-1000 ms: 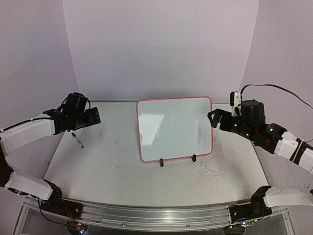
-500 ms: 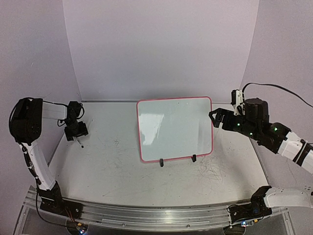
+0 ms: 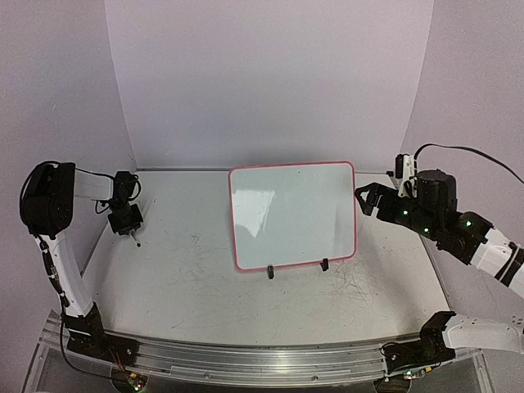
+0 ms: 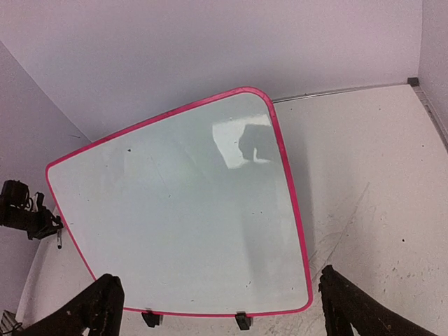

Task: Write a sentence on the whiteboard
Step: Pick up the whiteboard marker from the corner of the board, then pass from the left arm to the right

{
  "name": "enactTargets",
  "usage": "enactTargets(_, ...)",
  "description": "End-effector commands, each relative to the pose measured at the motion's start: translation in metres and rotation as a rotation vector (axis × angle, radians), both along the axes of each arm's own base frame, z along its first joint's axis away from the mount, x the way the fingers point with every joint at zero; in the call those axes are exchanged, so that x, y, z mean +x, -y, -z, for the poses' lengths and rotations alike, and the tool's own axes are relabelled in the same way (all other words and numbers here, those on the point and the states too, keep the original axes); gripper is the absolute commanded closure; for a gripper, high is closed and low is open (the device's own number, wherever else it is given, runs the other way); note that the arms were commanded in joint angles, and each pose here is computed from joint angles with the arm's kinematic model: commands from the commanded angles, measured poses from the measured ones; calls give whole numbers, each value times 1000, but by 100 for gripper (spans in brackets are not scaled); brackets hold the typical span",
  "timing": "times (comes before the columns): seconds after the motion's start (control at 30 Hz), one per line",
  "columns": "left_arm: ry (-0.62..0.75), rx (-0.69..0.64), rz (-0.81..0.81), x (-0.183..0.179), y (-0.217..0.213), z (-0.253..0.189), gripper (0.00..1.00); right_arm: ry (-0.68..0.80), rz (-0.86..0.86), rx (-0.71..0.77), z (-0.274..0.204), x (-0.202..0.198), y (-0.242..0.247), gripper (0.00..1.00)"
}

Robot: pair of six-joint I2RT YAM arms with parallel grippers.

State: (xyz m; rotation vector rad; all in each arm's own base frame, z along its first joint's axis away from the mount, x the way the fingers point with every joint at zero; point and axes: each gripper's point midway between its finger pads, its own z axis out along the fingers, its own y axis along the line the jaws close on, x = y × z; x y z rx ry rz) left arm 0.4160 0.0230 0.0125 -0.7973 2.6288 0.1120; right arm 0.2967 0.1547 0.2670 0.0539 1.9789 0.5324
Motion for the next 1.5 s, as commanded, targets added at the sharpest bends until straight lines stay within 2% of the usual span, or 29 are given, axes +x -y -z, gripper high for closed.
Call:
enactTargets(0.0,-29,11,-1,-12,-3,9,80,-19,59,49,1,4,3,2)
enactTargets(0.1,-23,-10,29,-11,2,5,89,-40,61,59,6,8,0,2)
enactTargets(0.33,-6,-52,49,-16,10,-4,99,-16,26,110,-4,7,-8,2)
enactTargets(0.53,79,-106,62,-16,19,-37,100,25,14,120,-22,7,-9,2)
enactTargets(0.73,262,-264,127,-6,51,-103,100,12,-48,165,-18,9,-26,2)
enactTargets(0.9,502,-391,305,-7,117,-188,100,11,-171,204,-20,1,-52,2)
enactTargets(1.03,678,-510,435,-28,181,-248,100,17,-297,216,-32,-8,-84,2)
enactTargets(1.2,902,-675,478,-71,216,-311,100,72,-397,217,-64,-17,-123,2)
enactTargets(1.33,1001,-805,513,-95,236,-340,100,125,-463,244,-88,-22,-159,2)
enactTargets(1.47,1038,-879,597,-108,277,-354,100,125,-551,334,-96,-24,-205,2)
